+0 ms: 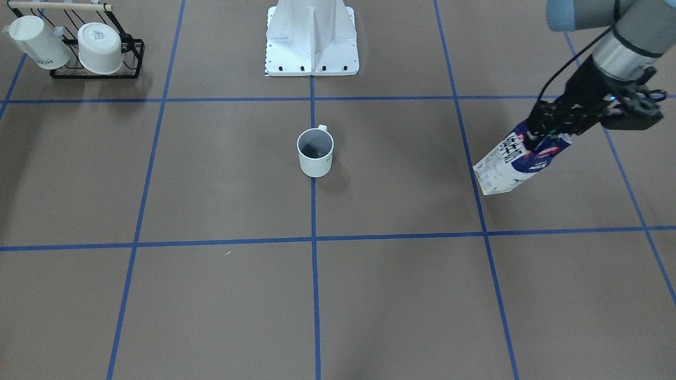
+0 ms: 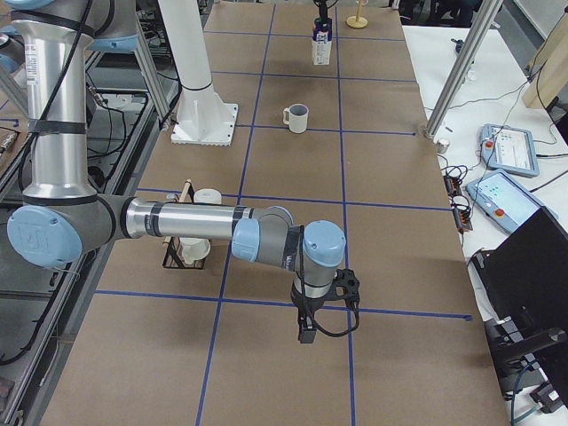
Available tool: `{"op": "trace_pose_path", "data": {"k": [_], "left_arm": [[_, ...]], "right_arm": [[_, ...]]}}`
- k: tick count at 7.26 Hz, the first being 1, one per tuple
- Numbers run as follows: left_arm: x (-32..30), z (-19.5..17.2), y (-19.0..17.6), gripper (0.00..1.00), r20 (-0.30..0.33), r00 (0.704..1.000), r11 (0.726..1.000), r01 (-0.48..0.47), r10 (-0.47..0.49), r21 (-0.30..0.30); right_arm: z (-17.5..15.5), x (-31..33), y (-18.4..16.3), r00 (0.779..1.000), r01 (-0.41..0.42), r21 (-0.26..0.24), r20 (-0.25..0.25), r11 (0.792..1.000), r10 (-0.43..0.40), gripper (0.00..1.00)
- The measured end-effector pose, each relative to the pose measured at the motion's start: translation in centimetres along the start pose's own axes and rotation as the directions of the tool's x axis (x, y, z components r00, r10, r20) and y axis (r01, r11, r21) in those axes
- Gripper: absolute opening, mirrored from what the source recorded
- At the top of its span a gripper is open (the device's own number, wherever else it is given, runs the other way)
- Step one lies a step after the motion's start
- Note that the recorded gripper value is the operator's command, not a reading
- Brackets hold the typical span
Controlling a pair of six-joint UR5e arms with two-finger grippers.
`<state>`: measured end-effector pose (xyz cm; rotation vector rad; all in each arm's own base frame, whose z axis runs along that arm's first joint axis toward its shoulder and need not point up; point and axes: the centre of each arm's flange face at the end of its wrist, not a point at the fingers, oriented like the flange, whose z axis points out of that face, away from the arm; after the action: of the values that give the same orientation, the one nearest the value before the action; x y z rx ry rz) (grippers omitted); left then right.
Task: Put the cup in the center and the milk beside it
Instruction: 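Carry the blue milk carton with the left gripper beside the mug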
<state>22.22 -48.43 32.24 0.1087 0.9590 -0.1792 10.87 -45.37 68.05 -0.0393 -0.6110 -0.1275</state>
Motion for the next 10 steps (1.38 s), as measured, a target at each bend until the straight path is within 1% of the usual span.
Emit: {"op": "trace_pose_path", "data": {"k": [1,2,3,4,5,7,10], "left_arm": [[6.9,1.1,1.1,0.00,0.028,0.999,0.999,0.028,-0.028,-0.018],[13.2,2.1,2.9,0.00,0.068,0.997,0.999,0.042,-0.040,-0.029],[18.0,3.3,5.3,0.00,0.103,0.994,0.999,0.034,-0.030,-0.035],[21.3,4.6,6.9,0.00,0.122,0.992,0.999,0.022,-0.018,-0.035],[23.9,5.9,8.0,0.00,0.136,0.991,0.999,0.012,-0.007,-0.033],[26.3,7.4,9.7,0.00,0.142,0.990,0.999,-0.013,0.018,-0.040],[27.9,8.9,10.8,0.00,0.115,0.993,0.998,-0.032,0.038,-0.051]], "right_arm": [[0.1,0.0,0.1,1.000,-0.001,-0.001,0.000,1.000,0.001,1.00],[0.2,0.1,0.2,1.000,-0.002,-0.003,0.001,1.000,0.002,1.00],[0.2,0.1,0.3,1.000,-0.003,-0.004,0.001,1.000,0.003,1.00],[0.2,0.1,0.3,1.000,-0.003,-0.004,0.001,1.000,0.003,1.00],[0.2,0.1,0.3,1.000,-0.003,-0.004,0.002,1.000,0.003,1.00],[0.2,0.1,0.3,1.000,-0.003,-0.004,0.002,1.000,0.003,1.00],[0.2,0.1,0.3,1.000,-0.003,-0.004,0.003,1.000,0.003,1.00]]}}
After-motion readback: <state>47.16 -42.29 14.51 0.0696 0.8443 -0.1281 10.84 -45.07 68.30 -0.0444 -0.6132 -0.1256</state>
